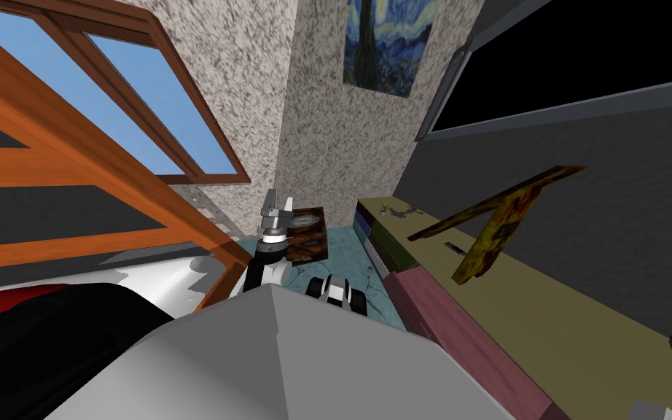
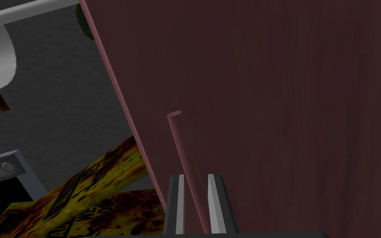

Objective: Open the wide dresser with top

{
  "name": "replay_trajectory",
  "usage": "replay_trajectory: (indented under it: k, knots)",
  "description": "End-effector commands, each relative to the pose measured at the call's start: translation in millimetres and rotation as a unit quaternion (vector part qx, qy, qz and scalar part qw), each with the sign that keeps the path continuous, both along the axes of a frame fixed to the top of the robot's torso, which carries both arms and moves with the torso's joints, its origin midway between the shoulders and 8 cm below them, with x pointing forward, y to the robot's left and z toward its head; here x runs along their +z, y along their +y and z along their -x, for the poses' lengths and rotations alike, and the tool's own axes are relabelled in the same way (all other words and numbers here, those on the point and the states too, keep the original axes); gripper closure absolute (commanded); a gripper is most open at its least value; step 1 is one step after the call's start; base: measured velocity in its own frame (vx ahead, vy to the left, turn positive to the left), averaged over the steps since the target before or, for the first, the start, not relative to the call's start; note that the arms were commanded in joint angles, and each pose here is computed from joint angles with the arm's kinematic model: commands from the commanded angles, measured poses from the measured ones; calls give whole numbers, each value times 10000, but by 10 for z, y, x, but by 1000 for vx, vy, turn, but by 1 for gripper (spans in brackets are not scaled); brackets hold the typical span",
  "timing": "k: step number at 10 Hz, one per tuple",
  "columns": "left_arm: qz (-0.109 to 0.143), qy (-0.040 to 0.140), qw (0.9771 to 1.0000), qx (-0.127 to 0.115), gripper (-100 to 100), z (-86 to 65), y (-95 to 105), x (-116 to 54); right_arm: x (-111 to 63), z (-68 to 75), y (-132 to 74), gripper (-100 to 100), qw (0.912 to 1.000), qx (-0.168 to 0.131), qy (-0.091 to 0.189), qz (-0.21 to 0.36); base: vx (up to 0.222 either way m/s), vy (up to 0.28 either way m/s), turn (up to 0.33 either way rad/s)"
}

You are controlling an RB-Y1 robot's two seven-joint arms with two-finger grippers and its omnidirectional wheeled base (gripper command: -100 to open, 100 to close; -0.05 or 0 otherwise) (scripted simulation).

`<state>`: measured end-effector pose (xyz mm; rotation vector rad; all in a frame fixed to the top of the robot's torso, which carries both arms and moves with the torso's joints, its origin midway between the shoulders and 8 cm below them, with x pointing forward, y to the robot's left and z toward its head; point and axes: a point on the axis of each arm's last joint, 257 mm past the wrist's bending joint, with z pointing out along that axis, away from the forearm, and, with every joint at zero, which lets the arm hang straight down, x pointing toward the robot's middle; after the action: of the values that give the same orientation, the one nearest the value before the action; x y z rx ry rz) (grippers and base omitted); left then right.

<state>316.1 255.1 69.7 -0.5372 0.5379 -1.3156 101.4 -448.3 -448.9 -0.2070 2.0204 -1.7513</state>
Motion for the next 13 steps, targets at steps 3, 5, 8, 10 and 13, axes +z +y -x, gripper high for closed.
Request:
replay_trajectory:
  k: [3, 5, 8, 10, 13]
  knots:
    - [-1, 0, 10000, 0, 0, 0, 0, 0, 81, 85, 195, -100, 10000, 70, 31, 16, -28, 58, -18]
    - [-2, 1, 10000, 1, 0, 0, 1, -1, 127, 92, 267, -100, 10000, 84, 2, -7, 31, -71, 0]
    - [-2, 1, 10000, 1, 0, 0, 1, 0, 199, 161, 389, -100, 9999, 107, 49, -13, 24, -50, -6]
    - [-2, 1, 10000, 1, 0, 0, 1, 0, 261, 163, 457, -100, 9999, 105, 2, -38, 13, -40, -7]
    - [-2, 1, 10000, 1, 0, 0, 1, 0, 367, 214, 573, -100, 9999, 97, -3, -55, 21, -43, -7]
